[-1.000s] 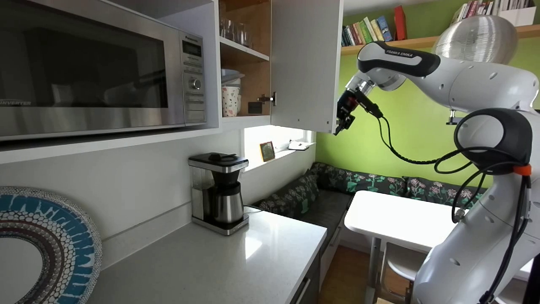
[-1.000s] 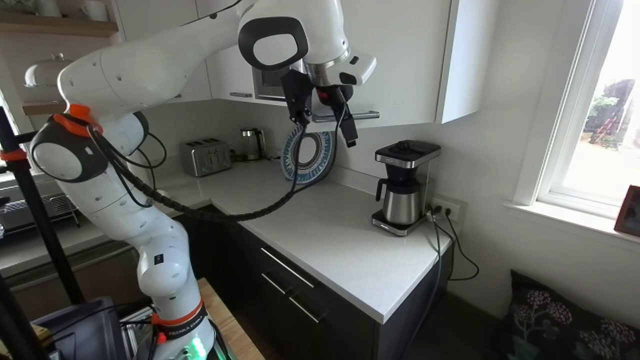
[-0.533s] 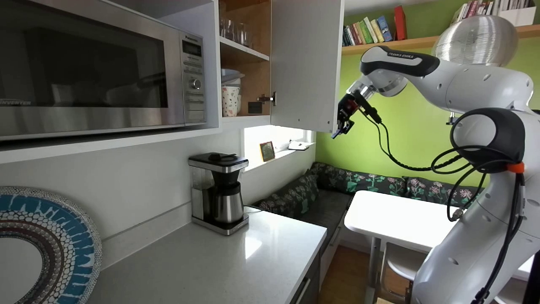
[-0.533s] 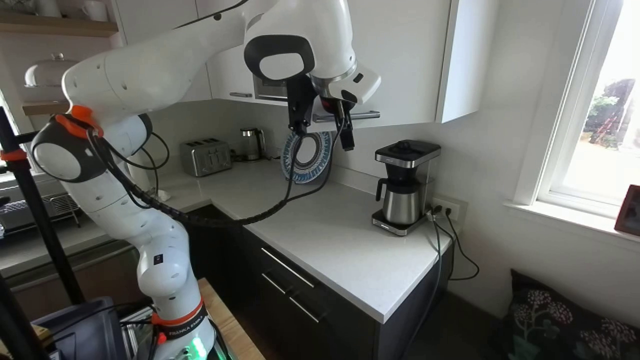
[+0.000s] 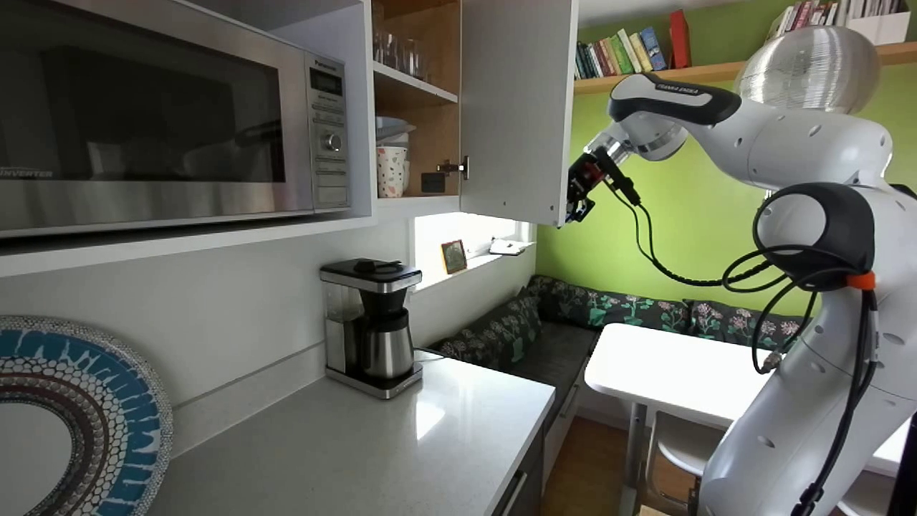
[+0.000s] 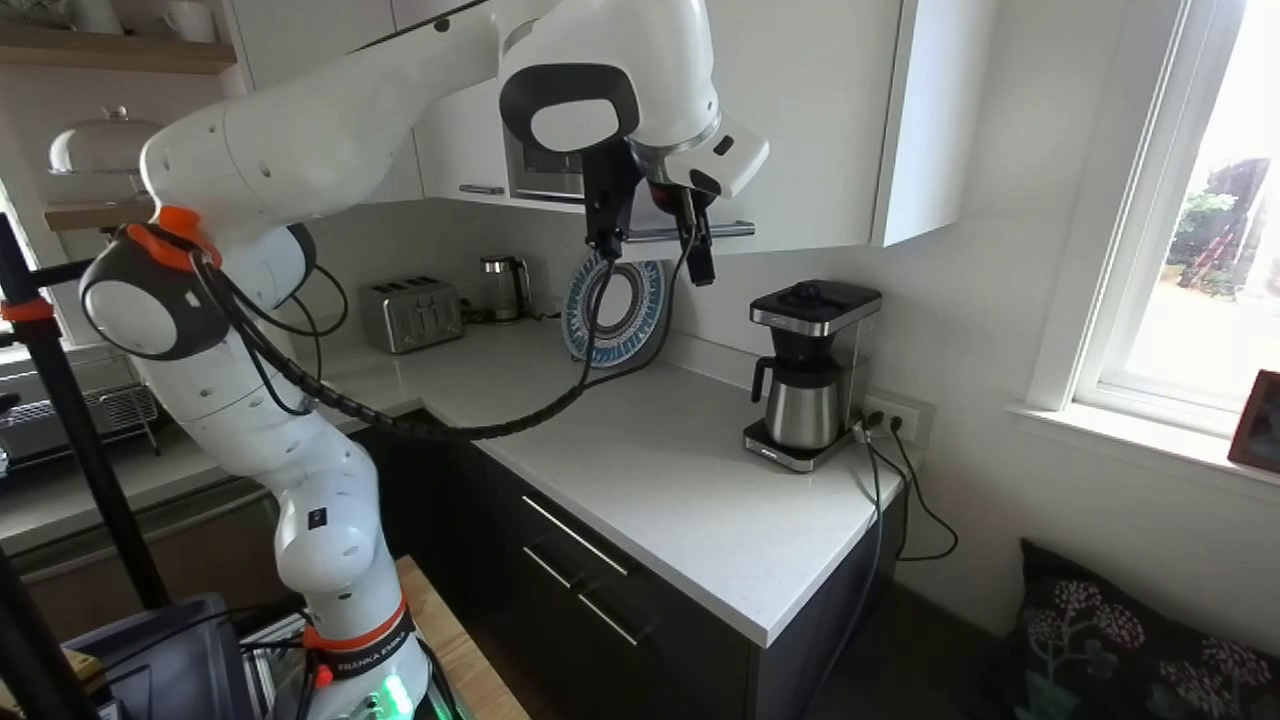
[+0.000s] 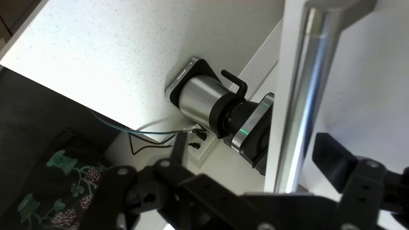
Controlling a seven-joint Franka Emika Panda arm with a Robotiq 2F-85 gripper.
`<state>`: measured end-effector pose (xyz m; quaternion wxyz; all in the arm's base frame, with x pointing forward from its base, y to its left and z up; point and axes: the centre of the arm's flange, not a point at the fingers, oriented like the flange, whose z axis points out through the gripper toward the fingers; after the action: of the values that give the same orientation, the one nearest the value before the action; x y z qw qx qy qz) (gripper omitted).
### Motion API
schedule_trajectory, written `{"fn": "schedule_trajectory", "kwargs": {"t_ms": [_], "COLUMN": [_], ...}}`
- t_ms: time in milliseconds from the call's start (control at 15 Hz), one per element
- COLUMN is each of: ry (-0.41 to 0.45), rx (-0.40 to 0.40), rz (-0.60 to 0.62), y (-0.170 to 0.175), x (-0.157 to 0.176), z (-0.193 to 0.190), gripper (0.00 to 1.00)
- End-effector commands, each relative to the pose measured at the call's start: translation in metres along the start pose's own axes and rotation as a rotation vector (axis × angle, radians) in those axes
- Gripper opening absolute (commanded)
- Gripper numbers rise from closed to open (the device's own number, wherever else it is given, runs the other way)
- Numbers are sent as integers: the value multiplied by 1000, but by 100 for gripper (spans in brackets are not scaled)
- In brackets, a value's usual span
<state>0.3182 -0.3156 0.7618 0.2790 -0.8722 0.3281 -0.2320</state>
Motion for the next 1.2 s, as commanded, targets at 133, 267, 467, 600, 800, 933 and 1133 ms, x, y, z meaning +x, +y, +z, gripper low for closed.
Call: {"fn": "schedule_trajectory", "kwargs": {"t_ms": [133,267,467,600,800,933,1133], "ry": [5,5,-11,-18,22,66,98], "rx": [-8,-45,-90,-149,-224,-286,-316], "rz": [-13,-60,-116,-157,-223,-268,-303], "y": [-18,-25,-37,-43,-52,-60,-77], "x": [4,0,-10,-17,-25,-32,-47], "z": [-20,-35,-59,-78,-111,-132,-157], "gripper": [100,100,100,100,100,100,100]}}
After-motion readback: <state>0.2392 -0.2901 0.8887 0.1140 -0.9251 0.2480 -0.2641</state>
